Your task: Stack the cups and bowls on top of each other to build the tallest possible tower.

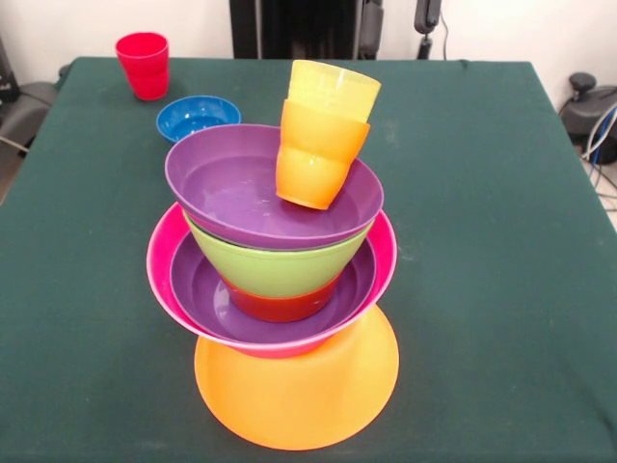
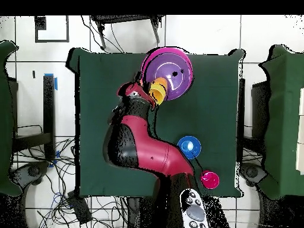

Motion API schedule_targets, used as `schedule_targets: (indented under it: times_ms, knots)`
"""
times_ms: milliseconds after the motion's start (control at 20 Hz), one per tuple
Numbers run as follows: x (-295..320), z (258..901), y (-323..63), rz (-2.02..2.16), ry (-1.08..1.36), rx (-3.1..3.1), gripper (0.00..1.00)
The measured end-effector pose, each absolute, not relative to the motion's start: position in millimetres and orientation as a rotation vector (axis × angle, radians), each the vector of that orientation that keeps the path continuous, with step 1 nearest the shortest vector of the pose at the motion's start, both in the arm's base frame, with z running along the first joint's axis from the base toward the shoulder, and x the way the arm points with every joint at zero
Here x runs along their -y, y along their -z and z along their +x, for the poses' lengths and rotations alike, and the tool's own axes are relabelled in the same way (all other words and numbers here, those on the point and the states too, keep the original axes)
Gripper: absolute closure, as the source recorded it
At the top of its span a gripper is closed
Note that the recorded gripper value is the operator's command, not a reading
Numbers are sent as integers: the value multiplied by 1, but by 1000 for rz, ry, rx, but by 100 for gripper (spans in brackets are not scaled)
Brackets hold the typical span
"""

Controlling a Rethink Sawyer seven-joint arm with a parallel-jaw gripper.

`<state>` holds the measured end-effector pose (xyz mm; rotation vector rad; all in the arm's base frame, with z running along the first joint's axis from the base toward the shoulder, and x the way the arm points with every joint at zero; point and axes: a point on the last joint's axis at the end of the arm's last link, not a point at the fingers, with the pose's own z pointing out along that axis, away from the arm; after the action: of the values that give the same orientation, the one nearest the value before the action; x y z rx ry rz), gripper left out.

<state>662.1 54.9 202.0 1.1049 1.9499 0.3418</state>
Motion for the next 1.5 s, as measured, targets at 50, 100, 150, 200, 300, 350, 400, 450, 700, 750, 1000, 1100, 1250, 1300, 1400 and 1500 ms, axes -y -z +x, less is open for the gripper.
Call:
schedule_targets:
  times_ms: [50,100,150,200,300,350,400,450,700,750,1000,1100,1250,1300,1400,1500]
  knots:
    - [-55,661,-201,1106,-341,-1951,0]
    - [-55,660,-200,1108,-340,-1955,0]
    - [-56,659,-198,1109,-339,-1959,0]
    - [-56,658,-197,1110,-338,-1961,0]
    - [-56,655,-194,1114,-336,-1969,0]
    - [-56,654,-192,1117,-333,-1973,0]
    - [-55,653,-191,1119,-332,-1974,0]
    - [-55,652,-191,1121,-331,-1976,0]
    - [-47,649,-188,1127,-322,-1978,0]
    - [-43,648,-187,1130,-317,-1978,0]
    - [-38,646,-183,1136,-311,-1981,0]
    - [-38,645,-178,1140,-309,-1988,0]
    - [-40,642,-168,1131,-310,-2006,0]
    - [-41,641,-165,1128,-312,-2011,0]
    - [-43,640,-159,1124,-314,-2021,0]
    - [-45,637,-149,1122,-321,-2041,0]
